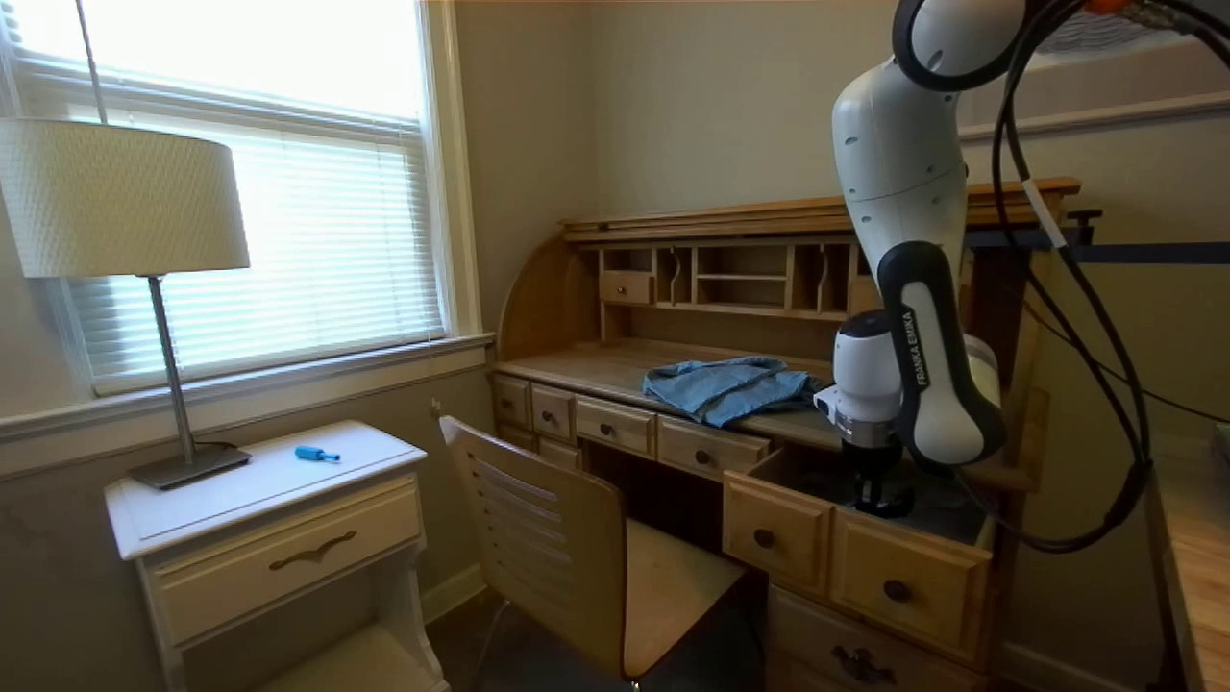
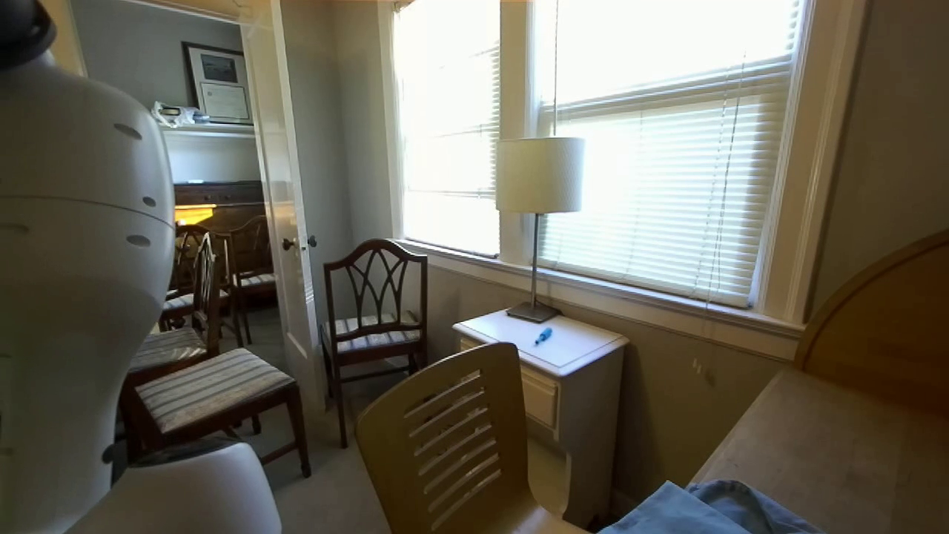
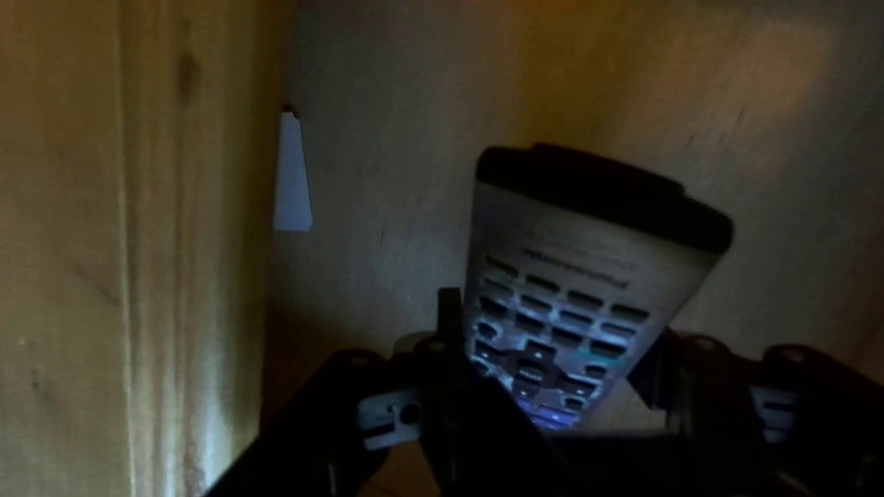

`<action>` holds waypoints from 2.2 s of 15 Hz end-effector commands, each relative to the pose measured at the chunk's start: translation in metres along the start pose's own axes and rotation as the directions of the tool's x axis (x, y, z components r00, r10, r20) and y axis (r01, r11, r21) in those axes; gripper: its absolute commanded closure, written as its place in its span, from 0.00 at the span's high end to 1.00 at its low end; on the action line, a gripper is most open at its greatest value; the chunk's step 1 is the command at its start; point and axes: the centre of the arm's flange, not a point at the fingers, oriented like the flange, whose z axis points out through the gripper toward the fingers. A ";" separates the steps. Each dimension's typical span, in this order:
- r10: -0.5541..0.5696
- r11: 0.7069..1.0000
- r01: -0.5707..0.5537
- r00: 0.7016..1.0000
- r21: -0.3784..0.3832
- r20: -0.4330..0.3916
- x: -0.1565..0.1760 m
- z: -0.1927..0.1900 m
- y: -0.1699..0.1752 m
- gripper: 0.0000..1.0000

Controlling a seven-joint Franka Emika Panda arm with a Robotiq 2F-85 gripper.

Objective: Pick up the remote and put it in the open drawer

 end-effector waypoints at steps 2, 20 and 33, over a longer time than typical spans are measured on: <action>0.015 1.000 -0.016 1.000 -0.021 -0.021 0.013 0.018 -0.010 0.29; 0.007 1.000 -0.008 1.000 0.011 0.013 0.024 0.048 -0.037 0.58; 0.068 0.991 -0.068 0.998 0.113 0.007 -0.002 -0.032 0.007 1.00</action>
